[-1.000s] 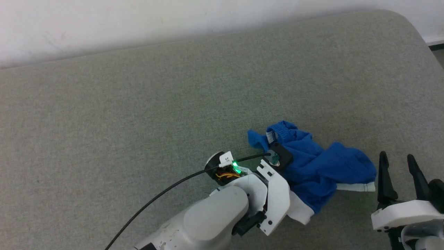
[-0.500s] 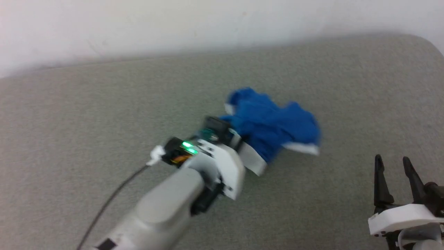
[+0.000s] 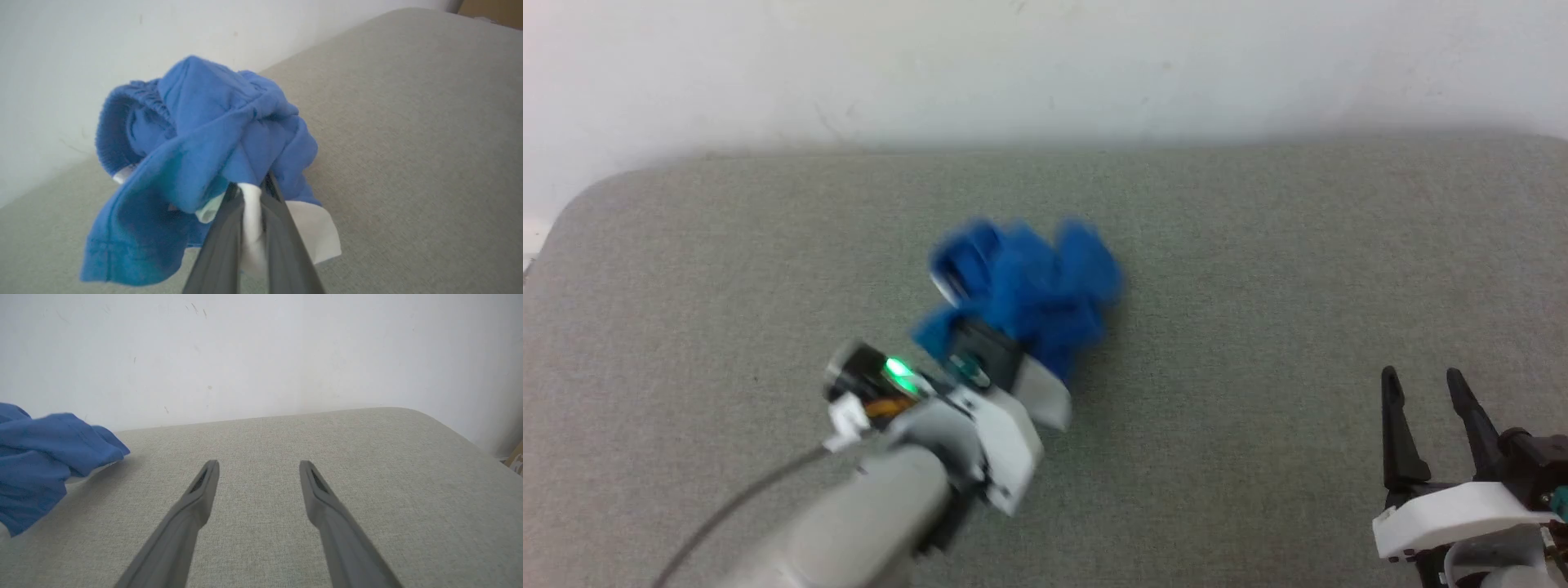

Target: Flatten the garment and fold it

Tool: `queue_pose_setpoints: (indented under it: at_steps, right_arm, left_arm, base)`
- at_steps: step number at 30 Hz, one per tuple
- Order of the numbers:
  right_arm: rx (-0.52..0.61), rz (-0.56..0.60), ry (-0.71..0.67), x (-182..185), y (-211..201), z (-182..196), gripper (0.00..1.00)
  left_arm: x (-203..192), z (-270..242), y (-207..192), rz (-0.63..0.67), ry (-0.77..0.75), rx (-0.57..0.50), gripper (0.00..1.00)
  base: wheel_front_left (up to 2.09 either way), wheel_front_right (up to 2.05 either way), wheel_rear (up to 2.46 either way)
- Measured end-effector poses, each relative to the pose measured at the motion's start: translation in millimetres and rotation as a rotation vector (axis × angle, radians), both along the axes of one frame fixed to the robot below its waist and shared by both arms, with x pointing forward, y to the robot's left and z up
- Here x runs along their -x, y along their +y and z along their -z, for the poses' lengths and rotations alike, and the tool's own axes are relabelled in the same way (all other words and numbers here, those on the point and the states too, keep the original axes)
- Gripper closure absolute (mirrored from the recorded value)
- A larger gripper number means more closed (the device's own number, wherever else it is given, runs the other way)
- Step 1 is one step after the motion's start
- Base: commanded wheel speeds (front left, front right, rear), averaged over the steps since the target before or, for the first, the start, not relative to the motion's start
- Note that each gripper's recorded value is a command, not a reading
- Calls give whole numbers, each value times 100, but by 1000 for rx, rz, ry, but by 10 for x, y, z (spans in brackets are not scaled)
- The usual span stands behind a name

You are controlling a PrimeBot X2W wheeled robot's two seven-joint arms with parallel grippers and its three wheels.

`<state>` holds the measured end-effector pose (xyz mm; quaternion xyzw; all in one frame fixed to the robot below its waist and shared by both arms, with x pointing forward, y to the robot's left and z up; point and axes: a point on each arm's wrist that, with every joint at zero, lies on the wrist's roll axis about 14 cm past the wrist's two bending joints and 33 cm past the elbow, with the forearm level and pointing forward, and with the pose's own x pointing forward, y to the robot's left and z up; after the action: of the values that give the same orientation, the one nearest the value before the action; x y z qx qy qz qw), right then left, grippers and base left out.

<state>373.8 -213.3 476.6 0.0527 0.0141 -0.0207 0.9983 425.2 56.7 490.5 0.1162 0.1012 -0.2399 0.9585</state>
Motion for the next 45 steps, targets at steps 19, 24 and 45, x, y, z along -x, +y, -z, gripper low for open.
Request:
queue_pose_setpoints:
  at_steps: [19, 24, 45]
  right_arm:
    - [-12, -28, 13, 45, 104, 41, 0]
    - [-16, -54, -19, 26, 186, -66, 0]
    - [43, -310, 306, -53, 880, 79, 0]
  left_arm:
    - [671, 501, -1005, 249, 183, 134, 0]
    - [636, 149, -868, 204, 64, 213, 0]
    - [867, -522, 1025, -392, -355, 223, 0]
  base:
    - [0, 0, 0]
    - [0, 0, 0]
    - [0, 0, 0]
